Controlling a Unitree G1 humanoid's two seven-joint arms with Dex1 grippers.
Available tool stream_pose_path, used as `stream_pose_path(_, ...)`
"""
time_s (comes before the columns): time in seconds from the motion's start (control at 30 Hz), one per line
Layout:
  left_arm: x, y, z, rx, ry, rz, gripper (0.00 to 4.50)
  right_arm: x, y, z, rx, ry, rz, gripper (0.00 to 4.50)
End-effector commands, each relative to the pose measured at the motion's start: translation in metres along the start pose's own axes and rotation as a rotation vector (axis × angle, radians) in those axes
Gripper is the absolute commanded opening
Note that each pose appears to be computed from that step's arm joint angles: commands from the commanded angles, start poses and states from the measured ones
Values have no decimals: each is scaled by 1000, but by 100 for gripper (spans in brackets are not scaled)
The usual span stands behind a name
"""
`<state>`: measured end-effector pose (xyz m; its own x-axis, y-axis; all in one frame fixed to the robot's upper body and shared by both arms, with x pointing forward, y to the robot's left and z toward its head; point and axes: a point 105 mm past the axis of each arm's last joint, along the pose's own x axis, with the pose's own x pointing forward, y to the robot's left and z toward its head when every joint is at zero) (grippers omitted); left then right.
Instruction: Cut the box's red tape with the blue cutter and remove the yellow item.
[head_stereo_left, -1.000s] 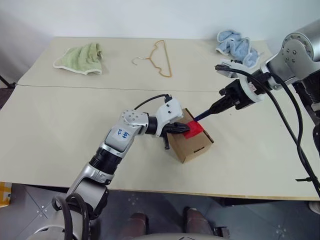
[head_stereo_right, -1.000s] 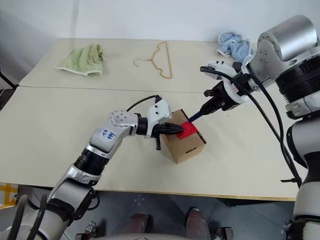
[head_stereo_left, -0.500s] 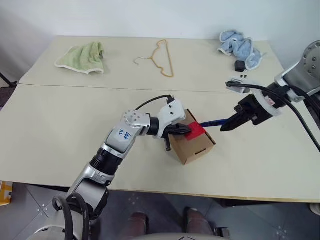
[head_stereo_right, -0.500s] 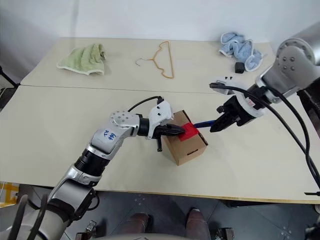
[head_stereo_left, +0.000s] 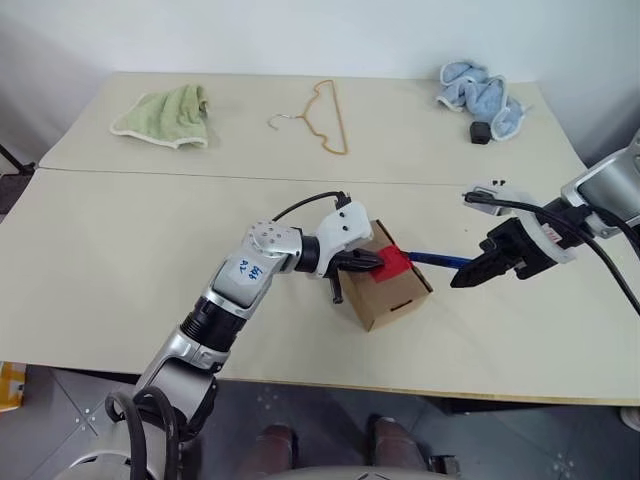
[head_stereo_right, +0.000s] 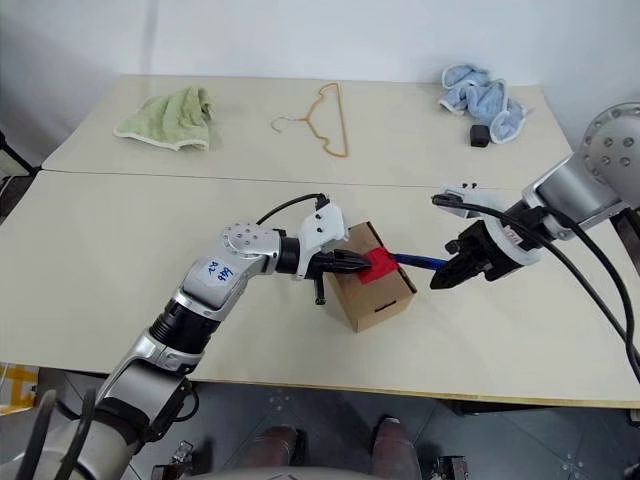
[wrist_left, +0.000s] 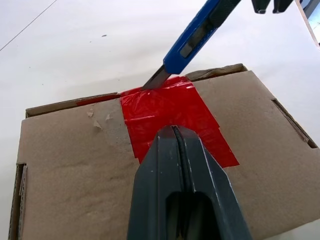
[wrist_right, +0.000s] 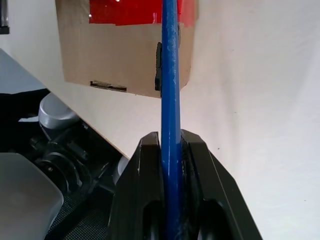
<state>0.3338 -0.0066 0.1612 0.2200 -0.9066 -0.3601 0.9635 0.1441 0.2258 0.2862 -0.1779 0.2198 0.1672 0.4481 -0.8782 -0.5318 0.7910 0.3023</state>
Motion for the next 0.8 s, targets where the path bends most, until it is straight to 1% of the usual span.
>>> stream_pose_path(0.03,10,-14,-36,-87,116,-52,0,-1,4,5,-21,-9,-4,15)
stream_pose_path(0.23,9,-15,-37,-91,119,-50,0,1,5,14,-51,-3,-25,15)
stream_pose_path(0.33,9,-16,-38,-91,122,-48,0,1,8,13,-73,19,-22,15)
stream_pose_path(0.5,9,-16,-38,-95,124,-42,0,2,12,-3,-101,103,1,15)
stream_pose_path(0.8,9,-16,-40,-108,127,-35,0,3,-2,-27,-84,179,-22,15)
